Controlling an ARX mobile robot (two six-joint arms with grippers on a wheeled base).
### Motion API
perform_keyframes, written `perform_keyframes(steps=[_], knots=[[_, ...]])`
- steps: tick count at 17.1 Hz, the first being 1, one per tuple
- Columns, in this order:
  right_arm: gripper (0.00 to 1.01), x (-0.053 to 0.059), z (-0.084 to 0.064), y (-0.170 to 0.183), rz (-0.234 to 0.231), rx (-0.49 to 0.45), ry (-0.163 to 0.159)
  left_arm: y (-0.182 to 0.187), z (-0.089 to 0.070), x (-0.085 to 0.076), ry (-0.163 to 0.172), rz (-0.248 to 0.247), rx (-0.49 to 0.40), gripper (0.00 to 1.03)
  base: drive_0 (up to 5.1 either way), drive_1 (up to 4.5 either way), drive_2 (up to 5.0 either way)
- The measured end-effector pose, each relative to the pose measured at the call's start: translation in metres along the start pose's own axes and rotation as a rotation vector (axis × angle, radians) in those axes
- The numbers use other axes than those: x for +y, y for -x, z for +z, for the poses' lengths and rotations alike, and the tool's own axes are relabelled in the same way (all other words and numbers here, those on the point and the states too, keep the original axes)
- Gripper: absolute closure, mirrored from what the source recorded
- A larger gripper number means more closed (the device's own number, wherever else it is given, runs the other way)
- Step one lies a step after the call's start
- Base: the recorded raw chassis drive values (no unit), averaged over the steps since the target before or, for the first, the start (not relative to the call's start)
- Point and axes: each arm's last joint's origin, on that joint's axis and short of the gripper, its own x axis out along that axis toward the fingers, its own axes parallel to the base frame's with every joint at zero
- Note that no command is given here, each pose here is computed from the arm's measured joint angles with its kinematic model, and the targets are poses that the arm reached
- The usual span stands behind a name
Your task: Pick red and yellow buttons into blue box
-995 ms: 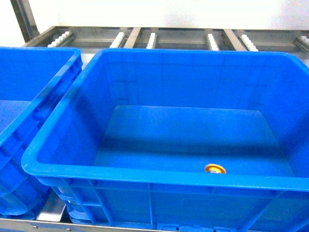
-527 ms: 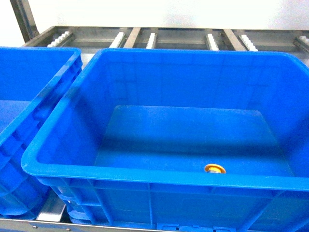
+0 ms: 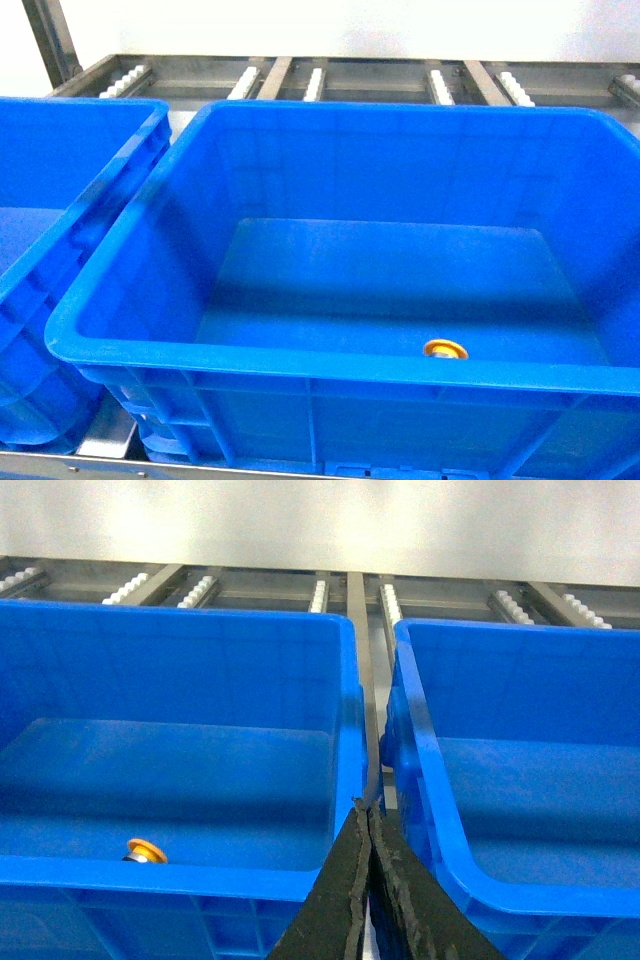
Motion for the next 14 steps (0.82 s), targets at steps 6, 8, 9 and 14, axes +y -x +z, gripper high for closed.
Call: perform_keyframes(steps=[6,8,9,14], knots=[[0.99,0.0000,0.0000,0.0000,0.000,0.000,0.000,0.0000,-0.0003,0.0000,0.000,-0.001,0.002,1.01,0.0,0.00,0.0],[0.87,0.0000,0.0000,0.0000,0.000,0.000,0.000,0.0000,-0.0002,0.0000,0.000,-0.001,0.002,0.91,0.0,0.00,0.0],[0.78,0.0000,0.0000,0.0000,0.000,0.000,0.000,0.0000,-0.0002,0.0000,0.000,-0.001,0.002,0.82,0.0,0.00,0.0],[0.32,0.0000,0.0000,0.0000,0.000,0.000,0.000,0.0000,-0.0002,0.0000,0.000,-0.001,0.002,0.36,0.0,0.00,0.0]])
